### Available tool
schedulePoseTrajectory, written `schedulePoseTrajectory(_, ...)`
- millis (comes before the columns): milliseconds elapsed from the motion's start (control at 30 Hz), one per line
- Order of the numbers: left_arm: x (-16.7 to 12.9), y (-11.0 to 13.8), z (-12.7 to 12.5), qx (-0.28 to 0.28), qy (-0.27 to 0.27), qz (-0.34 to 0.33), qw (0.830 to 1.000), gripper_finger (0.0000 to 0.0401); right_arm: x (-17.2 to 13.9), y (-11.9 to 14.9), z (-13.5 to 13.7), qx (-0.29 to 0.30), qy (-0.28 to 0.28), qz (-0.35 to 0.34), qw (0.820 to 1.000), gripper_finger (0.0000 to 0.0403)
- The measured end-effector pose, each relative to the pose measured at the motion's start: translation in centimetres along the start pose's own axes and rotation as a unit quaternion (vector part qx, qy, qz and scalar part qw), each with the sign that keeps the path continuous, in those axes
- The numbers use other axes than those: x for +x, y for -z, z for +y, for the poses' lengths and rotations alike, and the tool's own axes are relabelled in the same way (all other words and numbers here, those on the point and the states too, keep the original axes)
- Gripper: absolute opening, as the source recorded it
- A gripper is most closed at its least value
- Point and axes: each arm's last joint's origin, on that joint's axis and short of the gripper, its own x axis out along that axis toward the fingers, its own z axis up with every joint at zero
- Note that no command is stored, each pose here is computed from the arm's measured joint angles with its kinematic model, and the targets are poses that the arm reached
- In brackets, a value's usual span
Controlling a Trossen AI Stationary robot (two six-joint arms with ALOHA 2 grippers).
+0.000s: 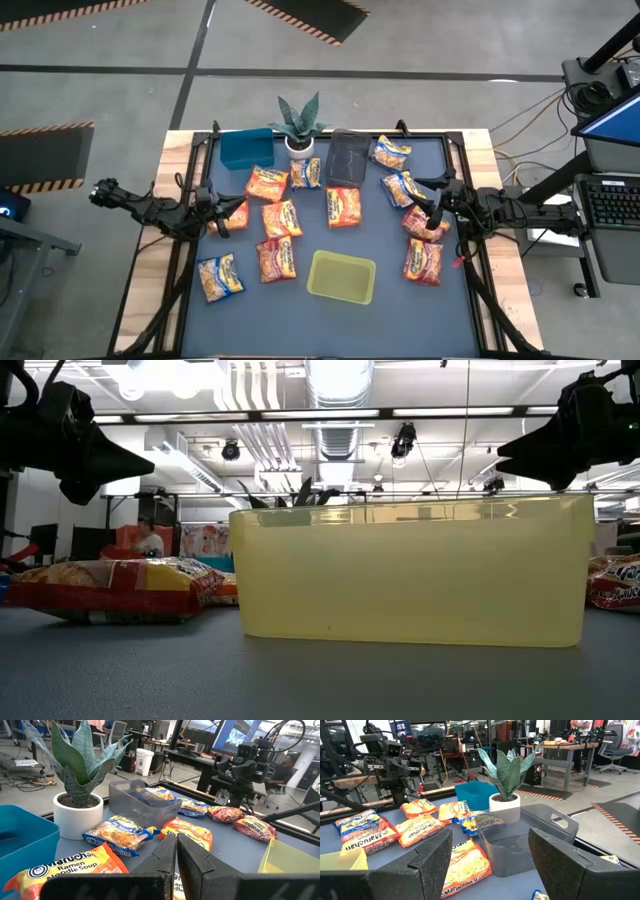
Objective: Sort Maruchan noodles
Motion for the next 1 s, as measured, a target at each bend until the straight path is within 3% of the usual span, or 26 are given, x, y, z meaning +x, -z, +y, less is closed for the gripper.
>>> schedulePoseTrajectory(200, 0.0, -0.3, -0.1, -0.013, 0.004, -0.013, 1.000, 0.0000, 0.0, 0.0, 0.0, 0.000, 0.000, 0.000, 1.000, 0.0249)
schedulePoseTrajectory(400, -0.1, -1.7, -0.5, -0.144, 0.027, -0.063, 0.987, 0.0000, 0.0, 0.0, 0.0, 0.000, 0.000, 0.000, 1.000, 0.0249)
schedulePoseTrajectory(567, -0.3, -2.6, -0.6, -0.191, 0.043, -0.098, 0.976, 0.0000, 0.0, 0.0, 0.0, 0.000, 0.000, 0.000, 1.000, 0.0249)
schedulePoseTrajectory(1000, -0.4, -3.0, -0.6, -0.141, 0.040, -0.116, 0.982, 0.0000, 0.0, 0.0, 0.0, 0.013, 0.000, 0.000, 1.000, 0.0249)
